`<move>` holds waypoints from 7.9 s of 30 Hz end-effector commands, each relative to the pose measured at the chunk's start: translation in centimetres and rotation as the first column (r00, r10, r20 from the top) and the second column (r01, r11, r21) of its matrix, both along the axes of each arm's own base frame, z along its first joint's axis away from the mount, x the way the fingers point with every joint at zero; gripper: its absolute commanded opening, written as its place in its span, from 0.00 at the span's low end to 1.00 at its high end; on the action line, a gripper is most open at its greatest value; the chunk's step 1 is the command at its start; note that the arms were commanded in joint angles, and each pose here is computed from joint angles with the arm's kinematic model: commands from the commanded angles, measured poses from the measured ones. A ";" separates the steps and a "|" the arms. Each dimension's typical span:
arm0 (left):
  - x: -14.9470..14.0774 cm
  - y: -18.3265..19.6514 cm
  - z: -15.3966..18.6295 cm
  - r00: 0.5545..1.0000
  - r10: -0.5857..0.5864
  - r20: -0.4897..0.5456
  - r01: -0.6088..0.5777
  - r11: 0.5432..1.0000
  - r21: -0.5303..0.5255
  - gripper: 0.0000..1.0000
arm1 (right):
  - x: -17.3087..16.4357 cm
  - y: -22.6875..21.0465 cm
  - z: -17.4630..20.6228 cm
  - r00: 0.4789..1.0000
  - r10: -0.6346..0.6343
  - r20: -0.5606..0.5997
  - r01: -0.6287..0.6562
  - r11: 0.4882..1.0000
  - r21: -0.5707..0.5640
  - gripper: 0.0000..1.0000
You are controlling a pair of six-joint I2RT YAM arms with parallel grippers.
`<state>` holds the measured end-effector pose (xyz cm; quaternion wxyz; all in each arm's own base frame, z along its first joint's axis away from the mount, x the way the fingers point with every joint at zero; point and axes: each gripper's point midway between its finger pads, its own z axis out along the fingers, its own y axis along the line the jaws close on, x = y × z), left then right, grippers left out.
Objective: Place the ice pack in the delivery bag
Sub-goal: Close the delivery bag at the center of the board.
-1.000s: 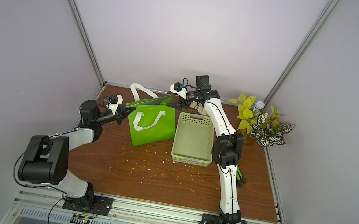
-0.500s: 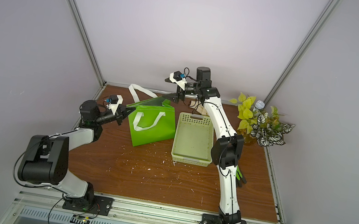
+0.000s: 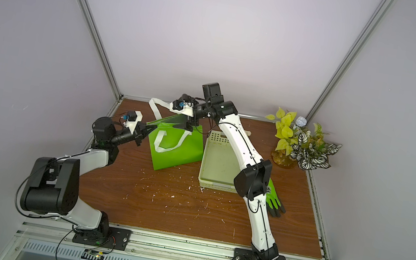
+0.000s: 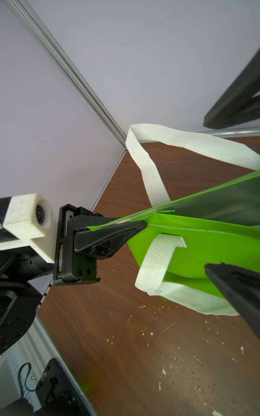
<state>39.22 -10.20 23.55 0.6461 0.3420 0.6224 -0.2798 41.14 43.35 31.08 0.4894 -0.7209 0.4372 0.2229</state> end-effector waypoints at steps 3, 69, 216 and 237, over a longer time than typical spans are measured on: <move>-0.7 -0.5 0.6 0.999 -0.013 0.040 0.012 1.000 0.016 0.00 | 0.2 -0.3 0.3 0.995 -0.044 0.086 0.050 0.997 -0.063 0.99; -1.6 -0.3 2.4 0.998 -0.014 0.059 0.015 1.000 -0.004 0.19 | 4.7 -3.9 -5.3 0.958 -0.191 0.214 0.250 0.921 -0.298 0.00; 1.7 -1.0 1.4 0.782 0.523 -0.338 -0.320 0.803 0.502 0.00 | 3.9 -0.2 5.9 0.944 -0.292 0.155 0.277 0.954 0.113 0.74; 0.2 -2.4 2.0 0.900 0.387 -0.202 -0.245 0.831 0.500 0.00 | 4.4 -6.0 -0.9 0.962 -0.214 0.171 0.247 0.947 -0.205 0.99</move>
